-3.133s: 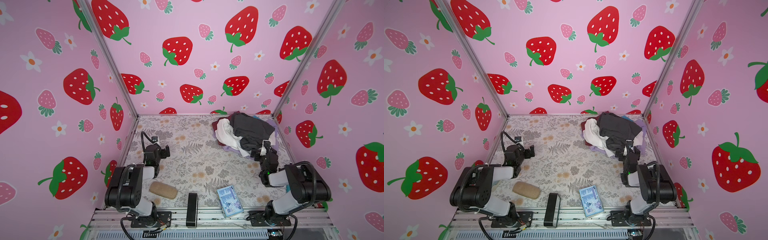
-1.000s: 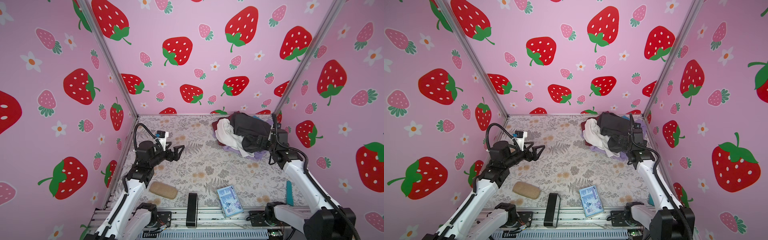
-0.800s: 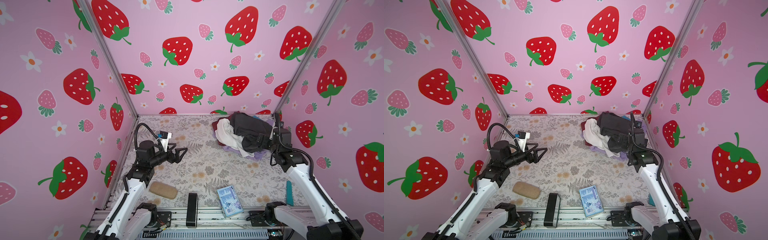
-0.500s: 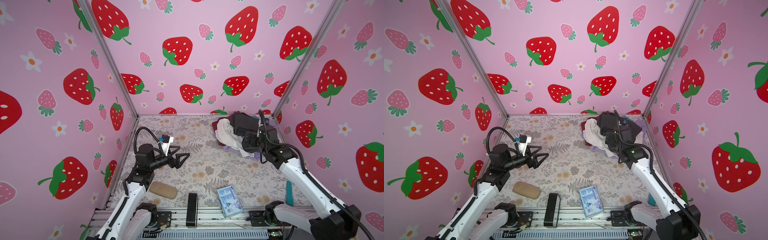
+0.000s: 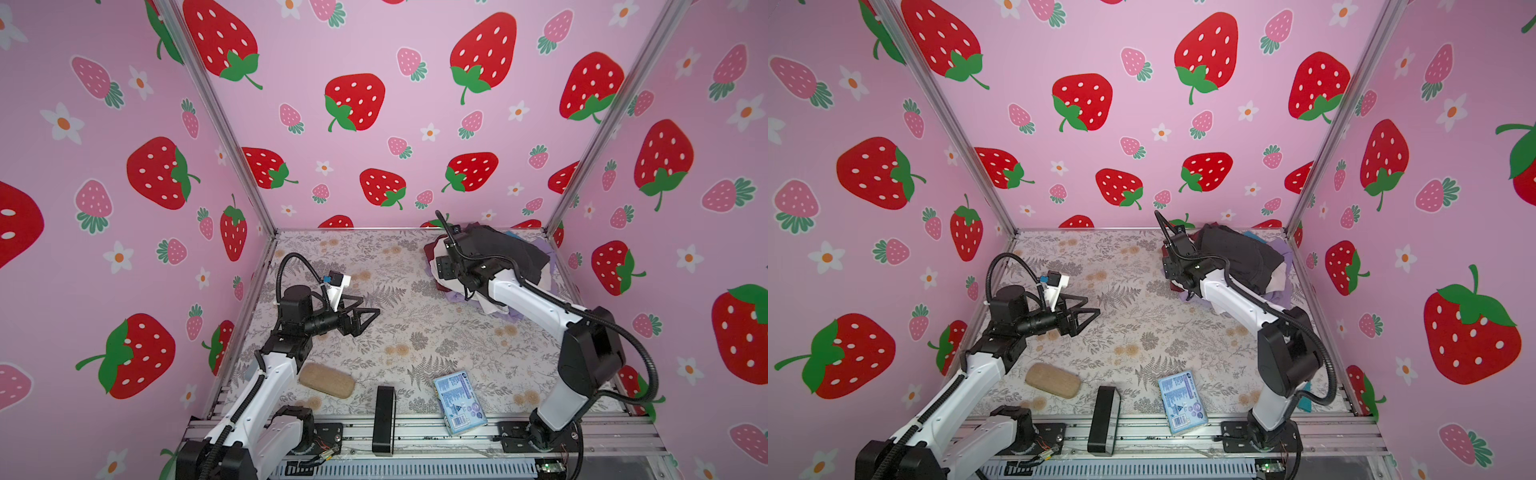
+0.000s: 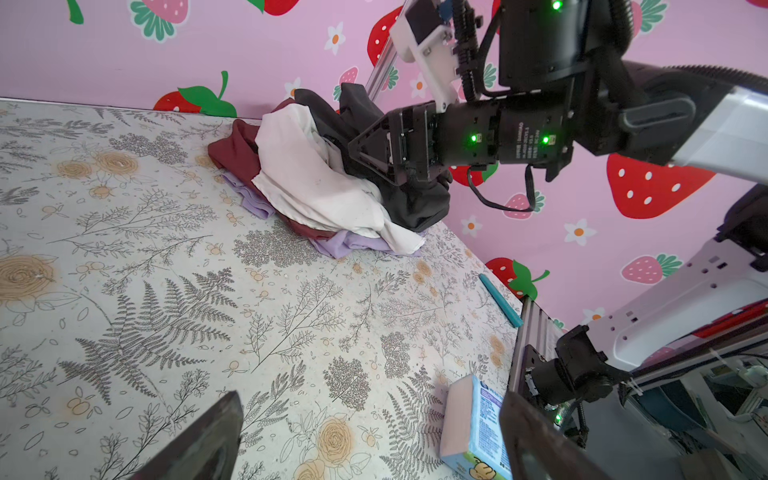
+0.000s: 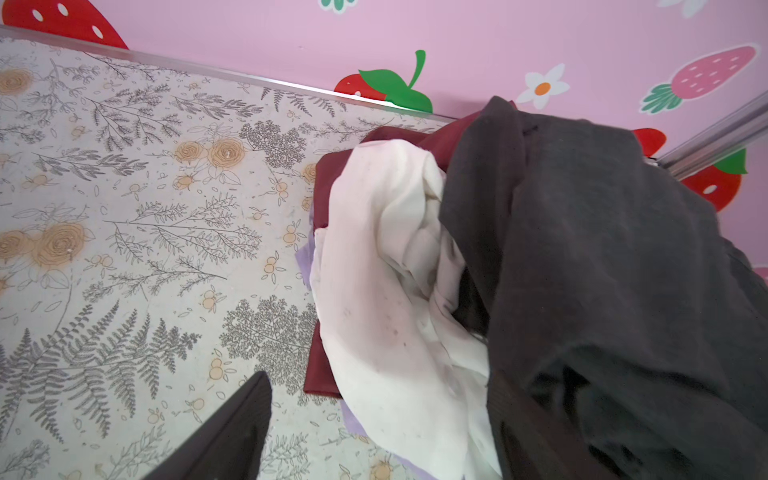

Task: Pick out a specific cloth from the pile
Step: 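Raise the left gripper open while the right gripper moves over the clothes pile, then lower the right gripper onto the white cloth and close on it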

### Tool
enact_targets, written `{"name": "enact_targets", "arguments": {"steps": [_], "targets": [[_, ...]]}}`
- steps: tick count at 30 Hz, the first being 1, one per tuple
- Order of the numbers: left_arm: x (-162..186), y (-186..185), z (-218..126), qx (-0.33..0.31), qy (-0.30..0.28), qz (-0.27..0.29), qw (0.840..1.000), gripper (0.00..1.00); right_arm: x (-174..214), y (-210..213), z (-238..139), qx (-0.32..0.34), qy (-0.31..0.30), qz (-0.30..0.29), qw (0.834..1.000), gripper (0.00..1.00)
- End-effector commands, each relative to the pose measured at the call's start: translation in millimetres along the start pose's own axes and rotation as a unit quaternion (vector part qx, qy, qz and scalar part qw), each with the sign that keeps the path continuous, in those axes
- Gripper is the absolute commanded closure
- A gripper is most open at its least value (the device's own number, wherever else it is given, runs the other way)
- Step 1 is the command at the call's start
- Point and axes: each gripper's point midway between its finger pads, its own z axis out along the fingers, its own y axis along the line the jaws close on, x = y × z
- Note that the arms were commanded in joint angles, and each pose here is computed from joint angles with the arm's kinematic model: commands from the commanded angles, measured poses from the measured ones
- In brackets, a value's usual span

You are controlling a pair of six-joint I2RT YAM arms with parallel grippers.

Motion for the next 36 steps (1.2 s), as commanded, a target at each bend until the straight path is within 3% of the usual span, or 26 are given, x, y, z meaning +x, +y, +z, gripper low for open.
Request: {"name": "enact_targets", "arguments": {"steps": [1, 10, 36], "targets": [[-4, -3, -3, 0.014, -0.015, 0.014, 1.0, 0.03, -18, 8, 11, 0.007, 0.001, -0.035, 0.999, 0.16], [-4, 5, -4, 0.005, -0.025, 0.005, 1.0, 0.01, -26, 21, 67, 0.048, 0.033, -0.097, 0.994, 0.0], [-2, 22, -1, -0.011, -0.024, -0.018, 0.999, 0.01, 35, -6, 126, 0.081, 0.124, -0.146, 0.978, 0.01]]}}
